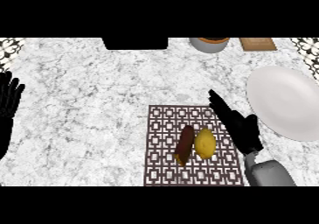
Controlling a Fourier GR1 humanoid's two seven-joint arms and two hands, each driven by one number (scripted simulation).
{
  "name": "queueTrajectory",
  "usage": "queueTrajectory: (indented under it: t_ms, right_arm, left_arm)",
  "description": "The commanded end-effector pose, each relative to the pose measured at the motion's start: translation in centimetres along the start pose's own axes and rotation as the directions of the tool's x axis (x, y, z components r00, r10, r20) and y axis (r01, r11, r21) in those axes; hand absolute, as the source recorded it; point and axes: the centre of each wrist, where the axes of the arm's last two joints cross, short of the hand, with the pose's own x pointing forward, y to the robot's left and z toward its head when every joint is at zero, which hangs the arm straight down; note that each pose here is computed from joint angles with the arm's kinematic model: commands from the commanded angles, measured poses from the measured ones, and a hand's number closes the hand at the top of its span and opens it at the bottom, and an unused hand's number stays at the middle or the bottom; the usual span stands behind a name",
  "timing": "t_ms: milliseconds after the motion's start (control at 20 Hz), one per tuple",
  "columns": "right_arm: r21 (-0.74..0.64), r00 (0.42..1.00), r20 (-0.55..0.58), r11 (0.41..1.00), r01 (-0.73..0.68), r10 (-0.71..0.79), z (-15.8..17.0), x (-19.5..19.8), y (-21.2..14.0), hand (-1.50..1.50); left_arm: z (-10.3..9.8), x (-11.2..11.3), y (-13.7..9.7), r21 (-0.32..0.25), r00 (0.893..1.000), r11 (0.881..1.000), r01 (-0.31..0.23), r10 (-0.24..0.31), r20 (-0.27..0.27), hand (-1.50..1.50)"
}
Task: Pick the lemon from the placemat and place it in the plate
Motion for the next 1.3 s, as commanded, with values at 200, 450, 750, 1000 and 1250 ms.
queueTrajectory:
  t_ms: [200,450,750,1000,1250]
  right_arm:
    - [-0.117,0.949,0.313,0.99,0.085,-0.044,1.2,3.6,-5.2,1.5]
    - [-0.578,0.937,0.276,0.816,-0.018,0.216,4.0,0.2,-8.5,-1.5]
    - [-0.407,0.907,0.301,0.9,-0.156,0.293,8.8,-8.0,-4.4,-1.5]
    - [-0.356,0.876,0.218,0.871,-0.339,0.43,9.1,-7.1,-6.2,-1.5]
    - [-0.339,0.864,0.122,0.839,-0.425,0.488,11.6,-3.6,-4.7,-1.5]
  left_arm:
    - [-0.4,-3.2,-2.8,-0.024,0.96,1.0,0.003,-0.01,-0.28,0.0]
    - [1.7,-5.3,-3.0,-0.025,0.922,0.999,-0.024,0.013,-0.387,0.0]
    - [-1.8,-4.3,-4.9,-0.08,0.92,0.996,-0.036,0.002,-0.393,0.0]
    - [-1.8,-5.9,-4.8,-0.094,0.919,0.994,-0.05,0.009,-0.393,0.0]
    - [-1.0,-5.7,-7.2,-0.09,0.924,0.994,-0.055,0.016,-0.382,0.0]
